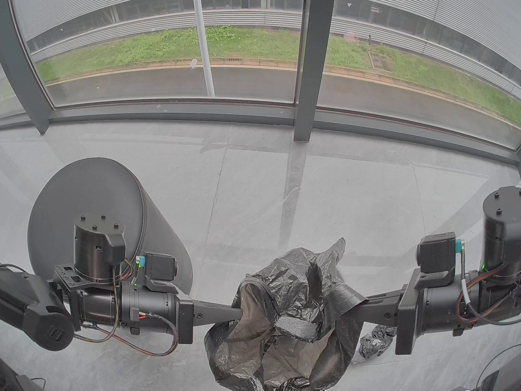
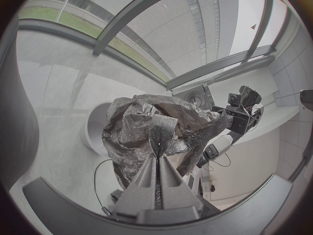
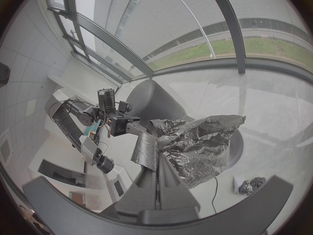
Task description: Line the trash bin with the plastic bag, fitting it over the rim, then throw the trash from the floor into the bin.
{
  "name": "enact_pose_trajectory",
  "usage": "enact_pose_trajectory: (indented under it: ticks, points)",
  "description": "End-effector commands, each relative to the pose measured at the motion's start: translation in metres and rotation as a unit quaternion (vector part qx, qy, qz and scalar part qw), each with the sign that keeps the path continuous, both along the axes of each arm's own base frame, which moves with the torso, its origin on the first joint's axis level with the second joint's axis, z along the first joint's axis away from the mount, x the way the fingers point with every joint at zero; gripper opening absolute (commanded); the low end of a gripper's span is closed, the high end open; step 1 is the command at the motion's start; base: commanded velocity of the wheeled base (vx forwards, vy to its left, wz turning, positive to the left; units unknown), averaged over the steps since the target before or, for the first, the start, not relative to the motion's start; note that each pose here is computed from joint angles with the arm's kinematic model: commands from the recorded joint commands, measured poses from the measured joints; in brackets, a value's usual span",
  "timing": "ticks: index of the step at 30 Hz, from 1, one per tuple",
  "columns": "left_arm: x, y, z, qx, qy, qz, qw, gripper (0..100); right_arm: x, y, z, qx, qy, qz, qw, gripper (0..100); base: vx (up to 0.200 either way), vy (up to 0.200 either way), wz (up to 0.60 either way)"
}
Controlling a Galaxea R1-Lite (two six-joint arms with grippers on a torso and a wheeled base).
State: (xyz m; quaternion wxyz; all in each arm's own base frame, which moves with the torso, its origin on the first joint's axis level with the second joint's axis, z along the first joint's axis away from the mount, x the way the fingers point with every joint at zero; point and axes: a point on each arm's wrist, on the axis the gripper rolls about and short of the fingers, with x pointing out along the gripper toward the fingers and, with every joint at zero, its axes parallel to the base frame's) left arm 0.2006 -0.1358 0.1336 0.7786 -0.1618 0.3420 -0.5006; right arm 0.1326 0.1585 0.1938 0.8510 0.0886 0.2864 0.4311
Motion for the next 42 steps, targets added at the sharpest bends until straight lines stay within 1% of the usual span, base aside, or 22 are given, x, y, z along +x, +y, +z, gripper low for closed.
enact_pose_trajectory:
  ticks: [1,3,5,7,8,10,12,14,17,19,23,26,27,29,30,33,36,37,40,42]
  points:
    - [0.018,-0.001,-0.029,0.017,0.044,0.004,0.9989,0,0.021,0.006,-0.027,-0.027,0.067,-0.023,0.9971,0,0.000,0.000,0.00]
    - [0.032,-0.003,-0.040,0.015,0.041,0.012,0.9990,0,0.035,0.007,-0.039,-0.037,0.090,-0.033,0.9947,0,0.000,0.000,0.00]
    - [0.045,-0.005,-0.053,0.010,0.033,0.020,0.9992,0,0.050,0.009,-0.051,-0.037,0.103,-0.038,0.9932,0,0.000,0.000,0.00]
    - [0.054,-0.006,-0.061,0.004,0.025,0.026,0.9994,0,0.061,0.012,-0.060,-0.033,0.109,-0.040,0.9926,0,0.000,0.000,0.00]
    - [0.054,-0.006,-0.061,0.004,0.025,0.026,0.9994,0,0.061,0.012,-0.060,-0.033,0.109,-0.040,0.9926,0,0.000,0.000,0.00]
    - [0.067,-0.006,-0.076,-0.003,0.013,0.034,0.9993,0,0.083,0.016,-0.081,-0.032,0.117,-0.054,0.9911,0,0.000,0.000,0.00]
    - [0.074,-0.008,-0.082,-0.007,0.005,0.037,0.9993,0,0.100,0.018,-0.091,-0.028,0.108,-0.067,0.9915,0,0.000,0.000,0.00]
    - [0.083,-0.010,-0.083,-0.014,-0.007,0.039,0.9991,0,0.114,0.018,-0.094,-0.016,0.094,-0.080,0.9922,0,0.000,0.000,0.00]
    - [0.096,-0.016,-0.080,-0.023,-0.024,0.040,0.9987,0,0.127,0.013,-0.086,0.000,0.076,-0.098,0.9923,0,0.000,0.000,0.00]
    - [0.103,-0.019,-0.079,-0.029,-0.026,0.042,0.9984,0,0.130,0.006,-0.083,0.003,0.072,-0.111,0.9912,0,0.000,0.000,0.00]
    - [0.102,-0.023,-0.075,-0.040,-0.012,0.043,0.9982,0,0.122,-0.009,-0.081,0.001,0.076,-0.125,0.9893,0,0.000,0.000,0.00]
    - [0.097,-0.023,-0.073,-0.043,-0.005,0.037,0.9984,0,0.113,-0.014,-0.081,-0.004,0.083,-0.125,0.9887,0,0.000,0.000,0.00]
    - [0.090,-0.020,-0.067,-0.049,0.001,0.031,0.9983,0,0.104,-0.017,-0.080,-0.011,0.095,-0.123,0.9878,0,0.000,0.000,0.00]
    - [0.086,-0.019,-0.066,-0.051,0.008,0.029,0.9982,0,0.101,-0.019,-0.080,-0.014,0.101,-0.122,0.9873,0,0.000,0.000,0.00]
    - [0.078,-0.015,-0.065,-0.054,0.030,0.031,0.9976,0,0.097,-0.019,-0.078,-0.018,0.111,-0.119,0.9865,0,0.000,0.000,0.00]
    - [0.065,-0.010,-0.061,-0.059,0.055,0.037,0.9960,0,0.093,-0.018,-0.076,-0.024,0.127,-0.106,0.9859,0,0.000,0.000,0.00]
    - [0.058,-0.007,-0.058,-0.062,0.066,0.040,0.9951,0,0.090,-0.019,-0.072,-0.026,0.139,-0.097,0.9853,0,0.000,0.000,0.00]
    - [0.052,-0.004,-0.058,-0.063,0.082,0.043,0.9937,0,0.088,-0.019,-0.069,-0.032,0.153,-0.091,0.9835,0,0.000,0.000,0.00]
    - [0.045,-0.004,-0.059,-0.066,0.104,0.041,0.9916,0,0.088,-0.016,-0.066,-0.046,0.180,-0.080,0.9793,0,0.000,0.000,0.00]
    - [0.039,-0.005,-0.061,-0.067,0.124,0.036,0.9893,0,0.091,-0.014,-0.065,-0.056,0.197,-0.080,0.9755,0,0.000,0.000,0.00]
